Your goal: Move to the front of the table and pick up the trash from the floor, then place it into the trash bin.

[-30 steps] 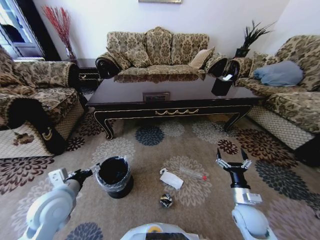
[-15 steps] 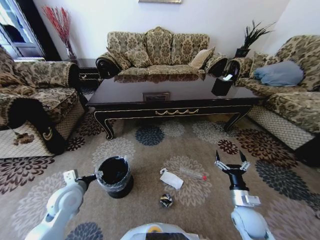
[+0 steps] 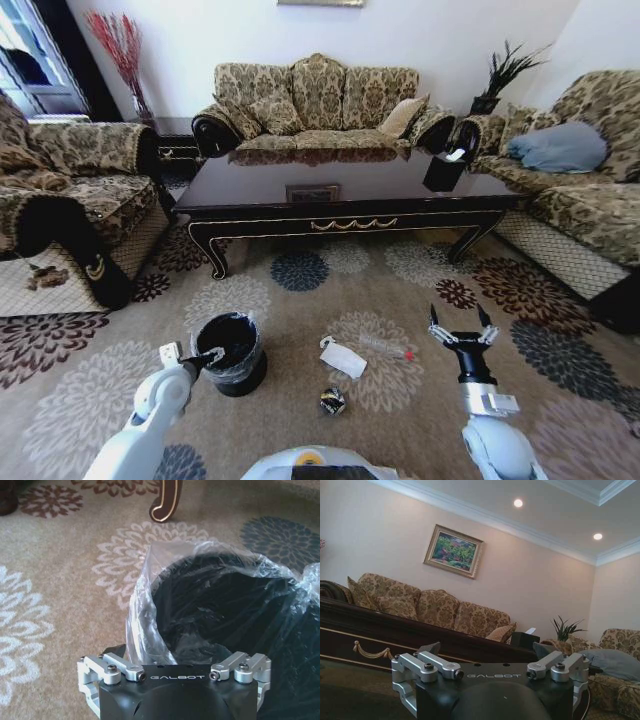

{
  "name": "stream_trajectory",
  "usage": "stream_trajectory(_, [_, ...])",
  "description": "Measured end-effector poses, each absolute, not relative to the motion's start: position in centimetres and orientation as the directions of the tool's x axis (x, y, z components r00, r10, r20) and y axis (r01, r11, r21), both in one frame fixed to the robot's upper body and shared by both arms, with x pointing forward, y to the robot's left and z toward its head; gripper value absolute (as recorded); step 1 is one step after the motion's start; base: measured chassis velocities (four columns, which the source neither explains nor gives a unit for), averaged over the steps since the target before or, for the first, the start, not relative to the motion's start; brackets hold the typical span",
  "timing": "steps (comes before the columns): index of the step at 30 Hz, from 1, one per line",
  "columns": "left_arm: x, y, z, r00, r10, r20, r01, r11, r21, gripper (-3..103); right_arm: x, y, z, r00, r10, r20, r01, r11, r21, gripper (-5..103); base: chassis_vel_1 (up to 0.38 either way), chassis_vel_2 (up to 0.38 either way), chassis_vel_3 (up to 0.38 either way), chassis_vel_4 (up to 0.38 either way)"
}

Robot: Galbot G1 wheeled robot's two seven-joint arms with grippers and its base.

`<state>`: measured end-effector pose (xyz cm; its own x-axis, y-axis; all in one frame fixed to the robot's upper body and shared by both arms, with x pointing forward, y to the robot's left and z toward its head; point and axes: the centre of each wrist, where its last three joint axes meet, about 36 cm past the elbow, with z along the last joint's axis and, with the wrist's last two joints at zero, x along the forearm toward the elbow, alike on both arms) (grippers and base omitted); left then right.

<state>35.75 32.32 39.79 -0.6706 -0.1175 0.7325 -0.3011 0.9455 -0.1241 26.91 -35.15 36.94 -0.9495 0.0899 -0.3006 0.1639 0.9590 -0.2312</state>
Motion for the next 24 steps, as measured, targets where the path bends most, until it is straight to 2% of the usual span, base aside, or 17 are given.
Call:
stream_trajectory(2, [35.7,32.4,39.5,-0.682,-0.123,0.721,-0.299,0.947,-0.121,92,27.0,-35.1,36.7,-0.950,0.090,-0.300,0.164,0.960,-0.229,100,0.000,0.000,0.000,0.000])
stream_trajectory(4, [35.7,32.4,39.5,-0.683,-0.123,0.720,-0.298,0.947,-0.120,92,27.1,-35.1,36.7,-0.950,0.090,-0.300,0.163,0.960,-0.228,100,0.000,0.000,0.000,0.000])
stream_trajectory(5, [35.6,32.5,39.4,-0.685,-0.125,0.718,-0.296,0.948,-0.118,81,27.3,-34.9,36.5,-0.950,0.089,-0.299,0.161,0.961,-0.226,100,0.000,0.000,0.000,0.000])
stream_trajectory(7, [35.6,32.5,39.4,-0.684,-0.124,0.718,-0.296,0.948,-0.118,81,27.3,-34.9,36.4,-0.950,0.088,-0.298,0.160,0.961,-0.225,100,0.000,0.000,0.000,0.000])
stream_trajectory(8, [35.5,32.5,39.3,-0.683,-0.124,0.720,-0.296,0.948,-0.117,70,27.5,-34.8,36.3,-0.951,0.087,-0.297,0.158,0.962,-0.222,100,0.000,0.000,0.000,0.000])
stream_trajectory(9, [35.5,32.6,39.3,-0.681,-0.124,0.722,-0.296,0.948,-0.116,65,27.5,-34.7,36.2,-0.951,0.087,-0.297,0.157,0.963,-0.220,100,0.000,0.000,0.000,0.000])
stream_trajectory(12, [35.5,32.6,39.2,-0.676,-0.126,0.726,-0.298,0.948,-0.113,59,27.7,-34.6,36.2,-0.951,0.087,-0.298,0.157,0.963,-0.218,100,0.000,0.000,0.000,0.000])
stream_trajectory(15, [35.4,32.8,39.1,-0.668,-0.130,0.733,-0.303,0.947,-0.109,43,27.7,-34.6,36.0,-0.951,0.089,-0.296,0.158,0.963,-0.218,100,0.000,0.000,0.000,0.000])
stream_trajectory(17, [35.3,32.9,39.1,-0.667,-0.131,0.733,-0.305,0.946,-0.108,43,27.7,-34.7,36.0,-0.951,0.089,-0.295,0.158,0.963,-0.219,100,0.000,0.000,0.000,0.000])
stream_trajectory(21, [34.9,33.3,39.6,-0.668,-0.135,0.732,-0.313,0.943,-0.112,22,27.9,-34.5,35.8,-0.950,0.088,-0.299,0.157,0.964,-0.215,100,0.000,0.000,0.000,0.000])
stream_trajectory(23, [34.8,33.4,39.7,-0.668,-0.136,0.732,-0.314,0.943,-0.112,22,28.0,-34.5,35.8,-0.950,0.088,-0.300,0.157,0.964,-0.214,100,0.000,0.000,0.000,0.000])
stream_trajectory(24, [34.6,33.9,40.0,-0.665,-0.146,0.732,-0.323,0.941,-0.106,11,28.2,-34.2,35.7,-0.949,0.089,-0.302,0.156,0.966,-0.207,100,0.000,0.000,0.000,0.000])
